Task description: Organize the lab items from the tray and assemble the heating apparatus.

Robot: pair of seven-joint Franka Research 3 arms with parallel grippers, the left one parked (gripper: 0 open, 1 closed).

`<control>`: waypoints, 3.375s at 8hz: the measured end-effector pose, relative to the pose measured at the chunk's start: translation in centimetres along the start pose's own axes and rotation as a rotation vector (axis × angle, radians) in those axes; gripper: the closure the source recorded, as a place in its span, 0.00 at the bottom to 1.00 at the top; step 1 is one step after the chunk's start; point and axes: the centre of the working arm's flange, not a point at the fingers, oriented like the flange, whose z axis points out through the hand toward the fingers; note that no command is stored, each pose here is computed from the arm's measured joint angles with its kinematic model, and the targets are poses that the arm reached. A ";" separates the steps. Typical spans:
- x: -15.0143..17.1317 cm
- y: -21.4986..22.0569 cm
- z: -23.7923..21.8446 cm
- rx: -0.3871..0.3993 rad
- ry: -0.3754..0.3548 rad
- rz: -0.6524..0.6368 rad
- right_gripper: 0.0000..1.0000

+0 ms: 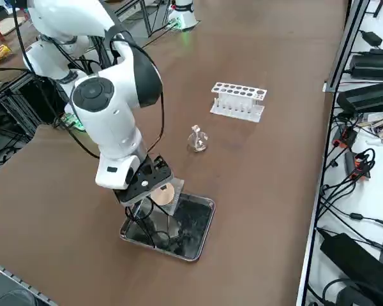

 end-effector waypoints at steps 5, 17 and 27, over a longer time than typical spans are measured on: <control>-0.6 0.7 1.6 -0.005 -0.025 0.015 0.07; -0.2 1.4 1.9 -0.012 0.001 0.016 0.47; 0.1 1.0 2.1 -0.014 0.007 0.011 0.62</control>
